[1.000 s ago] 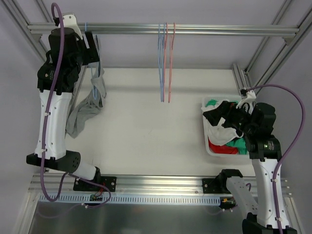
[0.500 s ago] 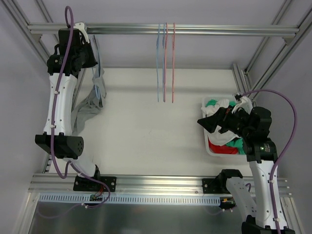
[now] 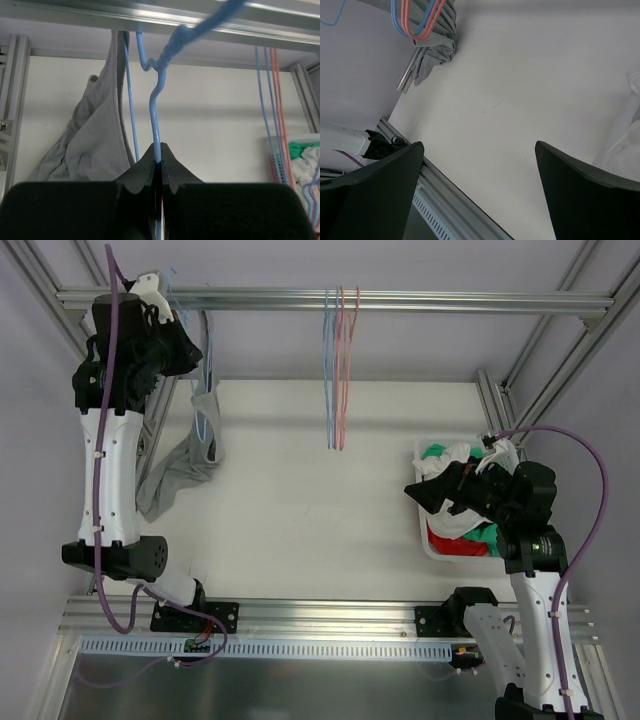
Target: Remove the tank top from the hanger
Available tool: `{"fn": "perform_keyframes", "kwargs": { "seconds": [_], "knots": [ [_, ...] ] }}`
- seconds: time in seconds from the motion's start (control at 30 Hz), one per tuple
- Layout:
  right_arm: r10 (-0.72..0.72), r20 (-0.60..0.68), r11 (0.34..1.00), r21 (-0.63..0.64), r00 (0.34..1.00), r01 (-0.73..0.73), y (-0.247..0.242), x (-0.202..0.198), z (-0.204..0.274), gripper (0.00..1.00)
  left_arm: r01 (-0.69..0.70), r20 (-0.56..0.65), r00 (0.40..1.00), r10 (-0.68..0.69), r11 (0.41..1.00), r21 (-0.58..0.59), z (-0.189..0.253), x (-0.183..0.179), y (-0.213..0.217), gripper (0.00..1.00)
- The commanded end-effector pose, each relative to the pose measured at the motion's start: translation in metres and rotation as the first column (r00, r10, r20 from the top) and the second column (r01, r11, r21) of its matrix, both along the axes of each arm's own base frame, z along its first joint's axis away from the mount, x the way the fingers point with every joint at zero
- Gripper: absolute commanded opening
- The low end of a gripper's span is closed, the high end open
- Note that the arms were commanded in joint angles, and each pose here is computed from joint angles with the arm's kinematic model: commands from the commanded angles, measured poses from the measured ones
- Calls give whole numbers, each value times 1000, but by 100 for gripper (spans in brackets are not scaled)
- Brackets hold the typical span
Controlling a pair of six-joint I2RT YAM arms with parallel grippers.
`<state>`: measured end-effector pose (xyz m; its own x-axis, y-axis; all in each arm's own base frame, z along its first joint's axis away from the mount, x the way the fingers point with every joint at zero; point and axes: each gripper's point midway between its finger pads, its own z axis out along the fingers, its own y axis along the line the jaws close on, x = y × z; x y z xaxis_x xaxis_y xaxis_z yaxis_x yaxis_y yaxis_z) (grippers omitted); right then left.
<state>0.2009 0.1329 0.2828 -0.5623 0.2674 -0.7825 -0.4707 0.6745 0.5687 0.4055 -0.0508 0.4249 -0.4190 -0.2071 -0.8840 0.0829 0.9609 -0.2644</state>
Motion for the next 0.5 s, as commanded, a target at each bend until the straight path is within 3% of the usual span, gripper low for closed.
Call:
{"fn": "perform_keyframes", "kwargs": {
  "seconds": [0.0,0.17,0.2,0.37,0.47],
  "knots": [
    [23,47,999,30,999,-25,4,-2,12,99,69,182,982,-59,996,-54,60,-26,-11,0],
    [31,52,999,32,998,-32,5,-4,12,99,137,145,982,-123,986,-95,44,-52,-24,0],
    [42,51,998,37,998,-44,6,-5,12,100,147,92,986,-138,983,-111,23,-56,-28,0],
    [136,101,986,85,986,-144,19,-14,15,99,305,68,952,-299,944,-125,-15,-134,-62,0],
    [202,129,970,111,971,-217,29,-23,12,100,392,-12,917,-398,908,-146,-78,-177,-83,0]
  ]
}}
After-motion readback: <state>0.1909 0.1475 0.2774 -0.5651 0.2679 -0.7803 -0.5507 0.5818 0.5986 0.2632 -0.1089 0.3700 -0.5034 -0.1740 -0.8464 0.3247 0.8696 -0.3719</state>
